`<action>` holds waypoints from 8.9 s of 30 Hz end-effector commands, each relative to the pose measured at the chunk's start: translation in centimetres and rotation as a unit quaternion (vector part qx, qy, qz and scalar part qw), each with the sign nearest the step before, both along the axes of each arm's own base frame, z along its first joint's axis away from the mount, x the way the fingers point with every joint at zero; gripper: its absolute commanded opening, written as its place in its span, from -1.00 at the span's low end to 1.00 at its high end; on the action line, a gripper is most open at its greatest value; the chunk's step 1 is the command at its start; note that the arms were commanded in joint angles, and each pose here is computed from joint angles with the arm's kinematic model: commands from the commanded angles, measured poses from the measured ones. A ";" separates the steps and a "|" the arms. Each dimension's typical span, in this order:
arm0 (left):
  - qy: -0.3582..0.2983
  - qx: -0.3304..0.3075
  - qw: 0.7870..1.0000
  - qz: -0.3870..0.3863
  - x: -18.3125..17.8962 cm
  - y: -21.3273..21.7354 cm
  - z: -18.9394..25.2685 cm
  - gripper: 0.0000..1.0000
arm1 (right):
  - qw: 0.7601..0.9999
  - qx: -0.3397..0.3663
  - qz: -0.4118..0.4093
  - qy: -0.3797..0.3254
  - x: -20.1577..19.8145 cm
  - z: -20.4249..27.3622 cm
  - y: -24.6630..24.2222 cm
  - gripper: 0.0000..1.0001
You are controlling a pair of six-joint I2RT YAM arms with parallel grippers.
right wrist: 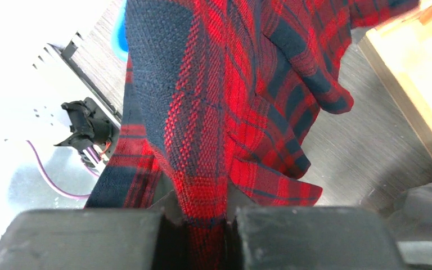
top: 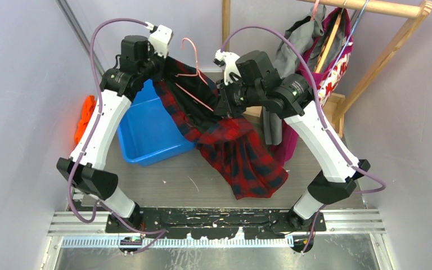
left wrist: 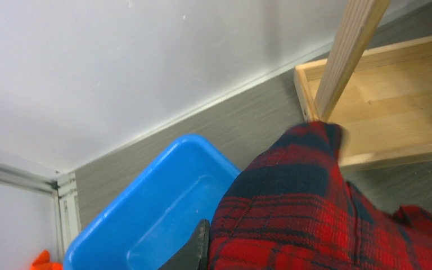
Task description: Remove the skirt from the hanger
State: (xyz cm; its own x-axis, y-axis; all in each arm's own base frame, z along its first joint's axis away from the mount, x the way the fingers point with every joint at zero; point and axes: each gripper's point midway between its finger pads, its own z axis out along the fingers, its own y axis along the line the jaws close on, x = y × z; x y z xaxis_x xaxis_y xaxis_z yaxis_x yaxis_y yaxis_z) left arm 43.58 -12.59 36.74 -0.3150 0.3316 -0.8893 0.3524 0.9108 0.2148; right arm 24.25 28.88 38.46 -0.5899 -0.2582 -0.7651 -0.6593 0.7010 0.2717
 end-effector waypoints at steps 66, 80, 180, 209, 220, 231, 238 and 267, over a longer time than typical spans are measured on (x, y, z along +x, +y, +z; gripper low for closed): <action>0.067 -0.215 0.972 -0.072 -3.2 3.7 -0.4 0.39 | 0.965 0.180 0.028 -0.189 2.4 14.3 3.5 -0.99; -0.055 -0.225 0.958 -0.167 -11.8 1.4 13.8 0.45 | 0.970 0.172 0.033 -0.169 4.4 12.1 5.9 -0.98; -0.162 -0.075 0.982 -0.057 -7.6 2.9 17.9 -1.00 | 0.986 0.111 0.017 -0.121 4.1 7.6 7.0 -0.98; -0.257 -0.013 0.959 0.118 -13.7 10.7 23.5 -1.00 | 0.944 0.279 0.085 -0.154 4.0 15.1 12.4 -0.98; -0.260 0.007 0.954 0.148 -14.8 12.2 23.3 -1.00 | 0.960 0.228 0.072 -0.144 5.0 11.8 11.8 -0.70; -0.246 0.014 0.953 0.174 -13.3 12.8 22.3 -1.00 | 0.942 0.309 0.099 -0.087 8.1 11.7 15.2 -0.58; -0.235 0.024 0.955 0.179 -13.0 12.9 21.3 -1.00 | 0.945 0.305 0.086 -0.081 8.6 11.7 13.7 -0.97; -0.221 0.097 0.911 0.333 -13.7 18.7 20.1 -1.00 | 0.883 0.455 0.111 0.007 13.1 16.4 8.2 -0.98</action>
